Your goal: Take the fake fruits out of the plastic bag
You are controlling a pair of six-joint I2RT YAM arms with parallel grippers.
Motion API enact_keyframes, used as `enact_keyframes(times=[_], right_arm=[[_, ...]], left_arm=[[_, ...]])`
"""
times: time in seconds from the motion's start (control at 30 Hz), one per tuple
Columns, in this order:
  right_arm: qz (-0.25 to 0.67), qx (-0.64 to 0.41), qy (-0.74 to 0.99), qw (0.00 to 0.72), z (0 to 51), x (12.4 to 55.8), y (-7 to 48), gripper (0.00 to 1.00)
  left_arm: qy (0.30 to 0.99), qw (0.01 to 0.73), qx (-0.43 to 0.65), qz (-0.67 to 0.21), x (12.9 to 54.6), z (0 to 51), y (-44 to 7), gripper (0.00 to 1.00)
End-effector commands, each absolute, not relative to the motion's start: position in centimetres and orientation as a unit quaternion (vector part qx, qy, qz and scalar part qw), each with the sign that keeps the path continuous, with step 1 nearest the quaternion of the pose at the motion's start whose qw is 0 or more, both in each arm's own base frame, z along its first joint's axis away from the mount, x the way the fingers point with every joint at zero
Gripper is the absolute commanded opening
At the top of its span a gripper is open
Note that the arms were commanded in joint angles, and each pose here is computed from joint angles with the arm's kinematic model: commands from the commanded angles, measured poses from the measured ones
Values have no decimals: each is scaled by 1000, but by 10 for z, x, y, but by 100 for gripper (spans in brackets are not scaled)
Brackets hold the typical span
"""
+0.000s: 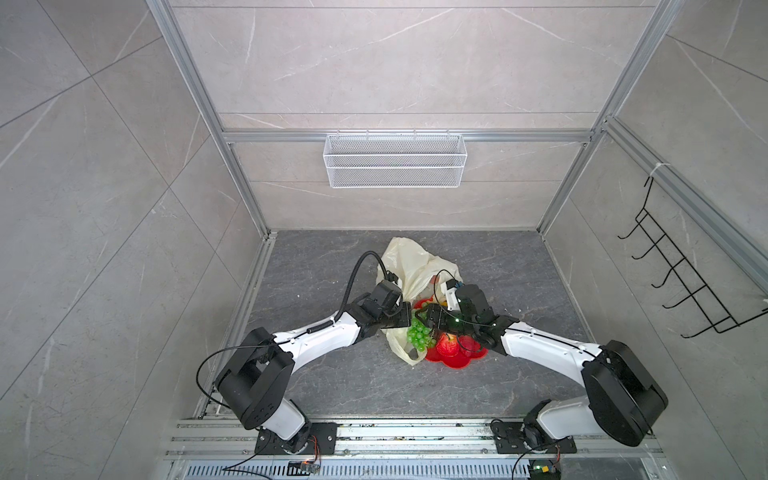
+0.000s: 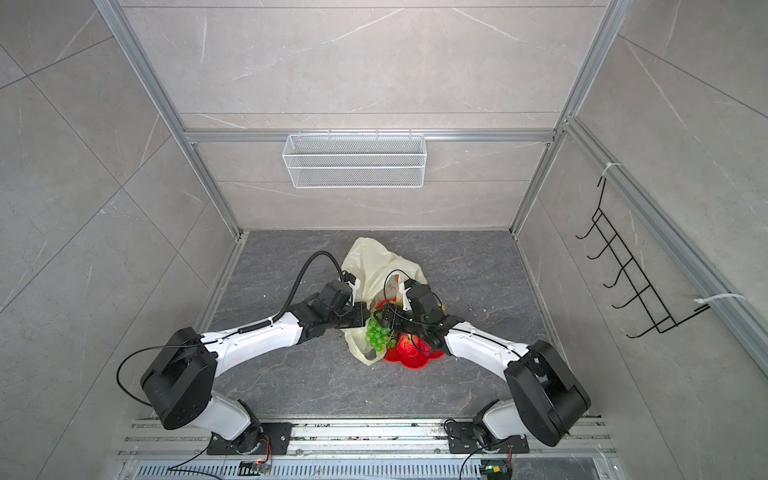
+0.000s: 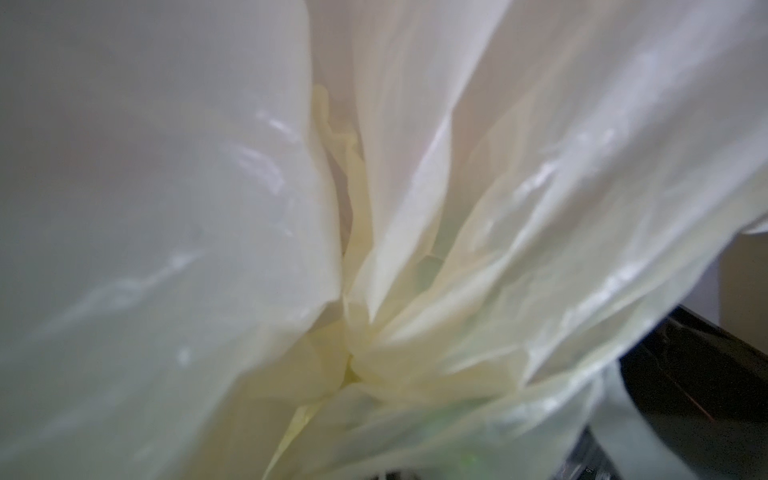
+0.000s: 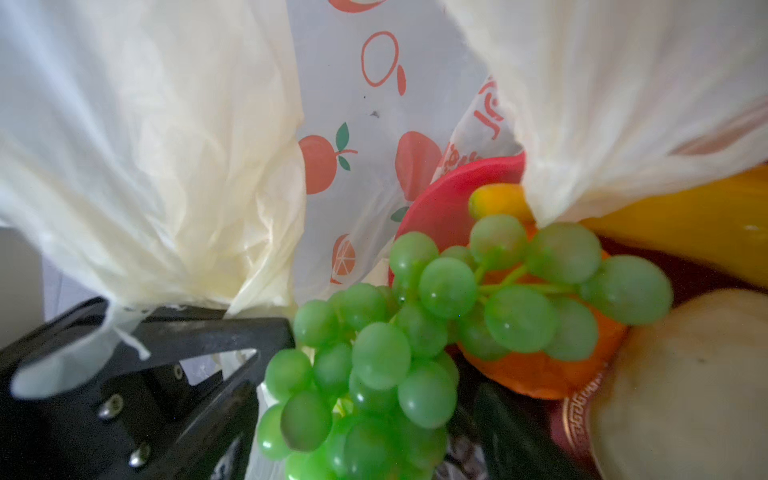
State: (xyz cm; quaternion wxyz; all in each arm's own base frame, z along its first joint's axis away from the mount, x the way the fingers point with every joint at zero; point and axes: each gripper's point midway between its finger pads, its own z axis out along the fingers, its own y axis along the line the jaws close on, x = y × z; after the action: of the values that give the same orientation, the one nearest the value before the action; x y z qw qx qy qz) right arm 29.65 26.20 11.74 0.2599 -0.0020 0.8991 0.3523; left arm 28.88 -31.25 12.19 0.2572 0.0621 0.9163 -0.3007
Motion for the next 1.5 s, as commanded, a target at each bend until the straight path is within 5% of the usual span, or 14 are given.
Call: enact_keyframes(times=[0.0,0.53,0.7,0.97,1.47], right_arm=[[272,-32,927,257,114,282,250,85],[215,-70,943,244,100,271,277,87],[194,-61,945,258,104,276,270,71],[168,-56,944,280,112,280,257,29],[147,-51,937,312,135,285,244,16]], left_arm=[[907,282,57,-308,291,138,-311,5],[904,281,49,-317,288,136,-309,5],[905,284,49,-313,287,137,-307,5],[912,292,44,-283,287,132,-293,5],[928,301,35,-216,287,122,-265,6]])
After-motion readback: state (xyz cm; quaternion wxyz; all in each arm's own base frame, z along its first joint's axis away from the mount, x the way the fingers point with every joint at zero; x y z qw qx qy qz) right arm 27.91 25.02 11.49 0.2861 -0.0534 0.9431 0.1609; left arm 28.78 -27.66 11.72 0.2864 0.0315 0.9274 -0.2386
